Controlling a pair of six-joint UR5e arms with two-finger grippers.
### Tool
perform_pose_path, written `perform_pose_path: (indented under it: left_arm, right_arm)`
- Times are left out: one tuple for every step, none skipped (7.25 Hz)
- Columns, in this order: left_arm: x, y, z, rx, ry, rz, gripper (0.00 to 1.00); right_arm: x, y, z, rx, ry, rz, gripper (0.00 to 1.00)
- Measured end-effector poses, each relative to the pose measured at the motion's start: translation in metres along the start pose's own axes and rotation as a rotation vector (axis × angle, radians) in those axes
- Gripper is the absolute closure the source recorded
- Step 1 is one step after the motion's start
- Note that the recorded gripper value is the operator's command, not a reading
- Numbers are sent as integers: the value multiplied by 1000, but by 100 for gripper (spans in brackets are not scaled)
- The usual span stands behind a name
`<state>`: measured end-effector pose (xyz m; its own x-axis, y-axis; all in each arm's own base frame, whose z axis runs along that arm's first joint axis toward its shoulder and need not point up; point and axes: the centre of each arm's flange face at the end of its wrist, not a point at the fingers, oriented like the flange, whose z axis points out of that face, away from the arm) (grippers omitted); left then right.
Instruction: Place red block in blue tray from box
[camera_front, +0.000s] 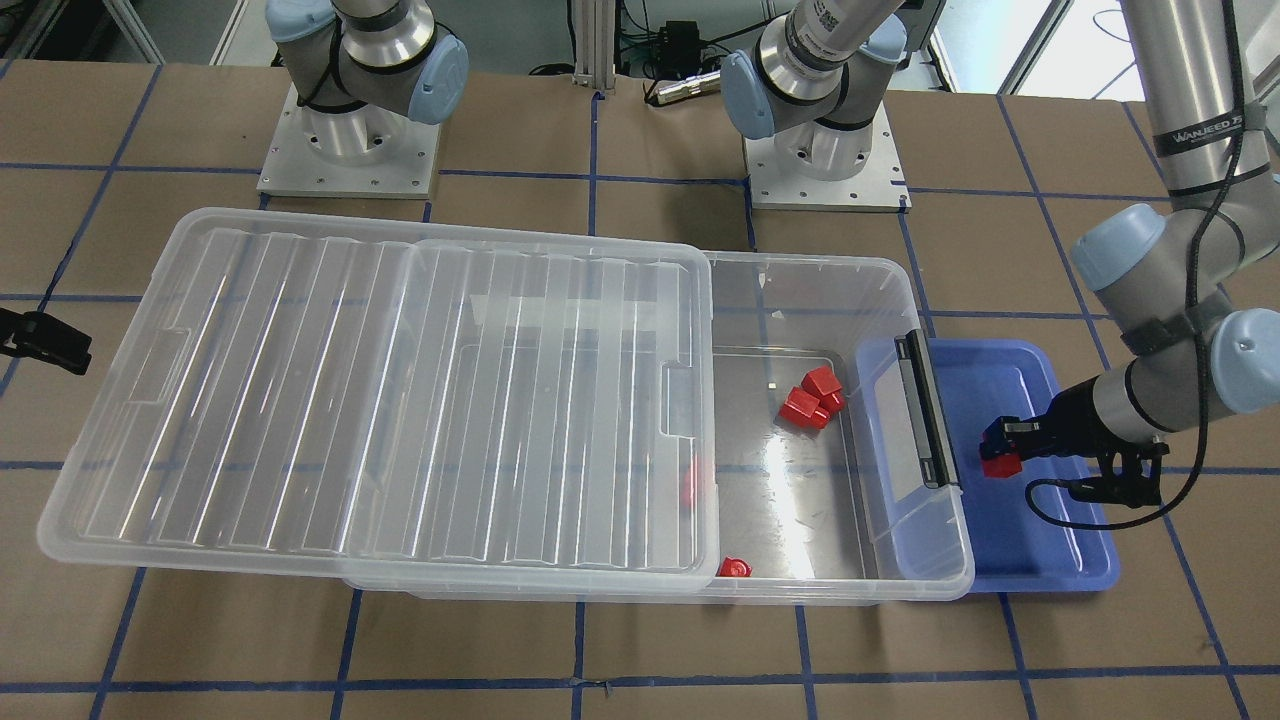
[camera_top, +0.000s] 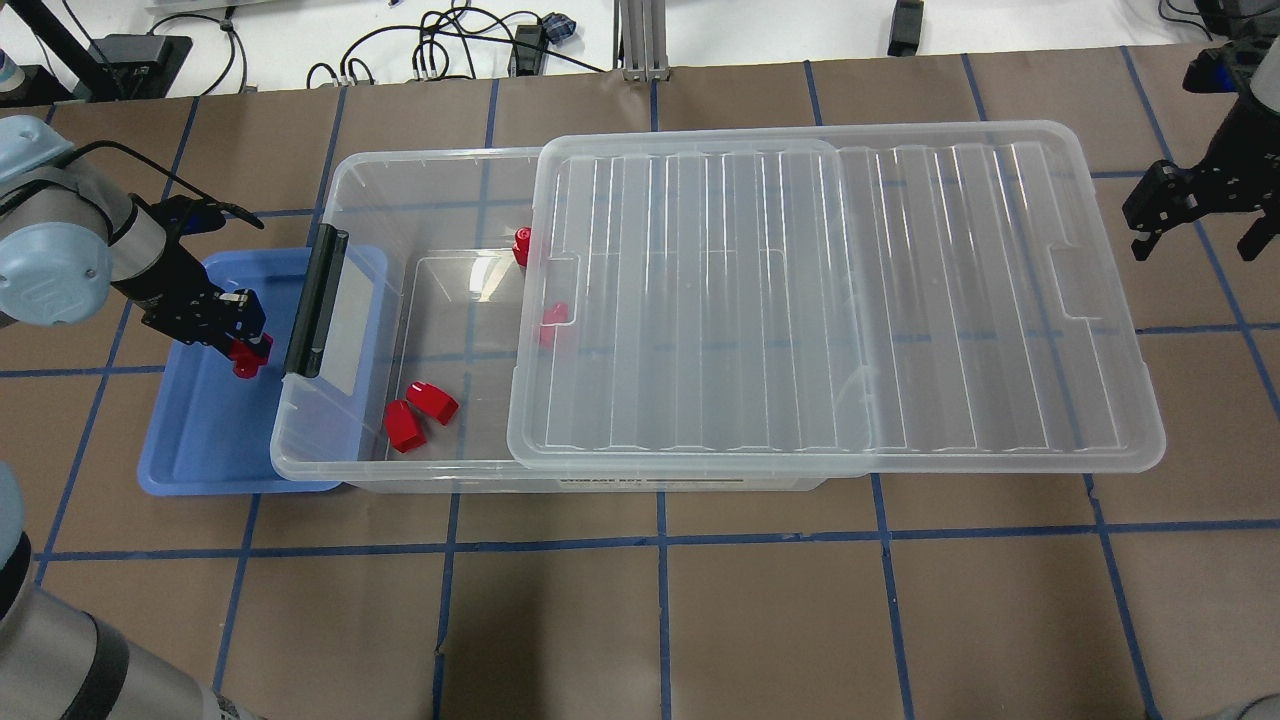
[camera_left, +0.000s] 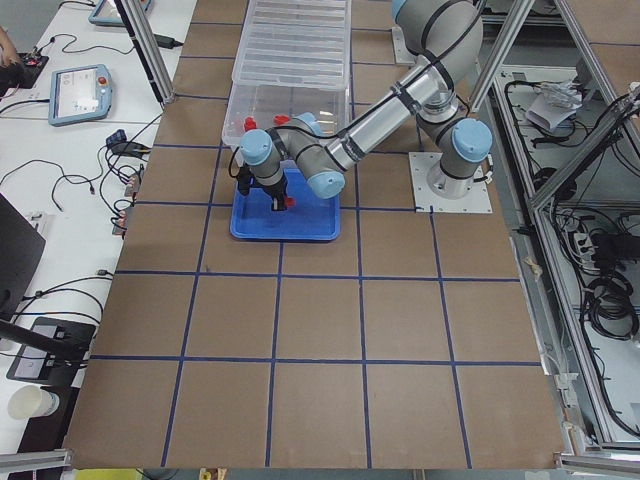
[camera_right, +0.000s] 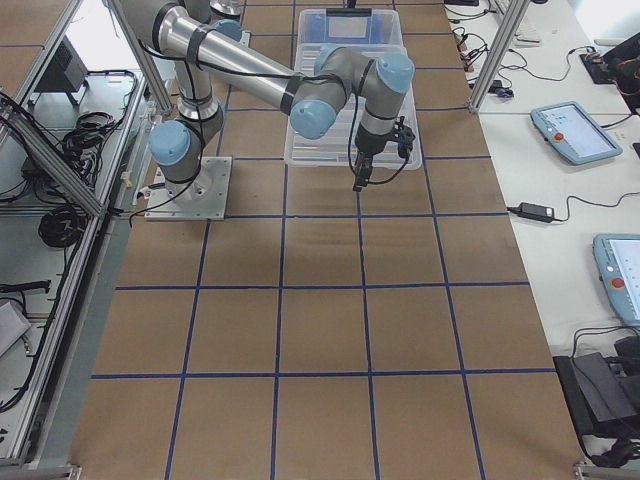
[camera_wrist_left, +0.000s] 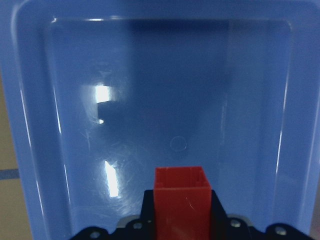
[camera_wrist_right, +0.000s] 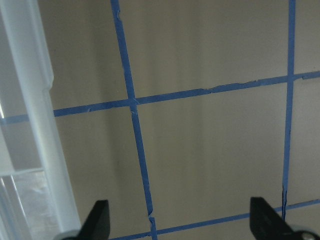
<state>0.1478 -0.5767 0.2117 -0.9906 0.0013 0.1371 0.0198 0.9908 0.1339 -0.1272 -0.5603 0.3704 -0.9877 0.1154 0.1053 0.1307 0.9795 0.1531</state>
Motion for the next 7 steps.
perform_pose_path:
  left_arm:
    - [5,0,-9,11,-10,-5,0]
    - [17,0,-28,25,-21,-9,0]
    - [36,1,-58,29,-28,-11,0]
    - [62,0,-95,25,-34,-19,0]
    - [98,0,-133,26,-43,-49,0]
    - [142,5,-166,38,-54,-80,0]
    - [187,18,-193,65,-71,-99,0]
  right_arm:
    - [-1,-3,5,-8,-3,-3,0]
    - [-3,-5,9,-14,-6,1,0]
    - [-5,-7,10,-16,-6,9,0]
    - [-8,-8,10,-16,-5,11,0]
    - [-14,-8,10,-15,-5,5,0]
    - [-27,-9,8,-13,-2,3,0]
    - [-42,-10,7,-11,2,15,0]
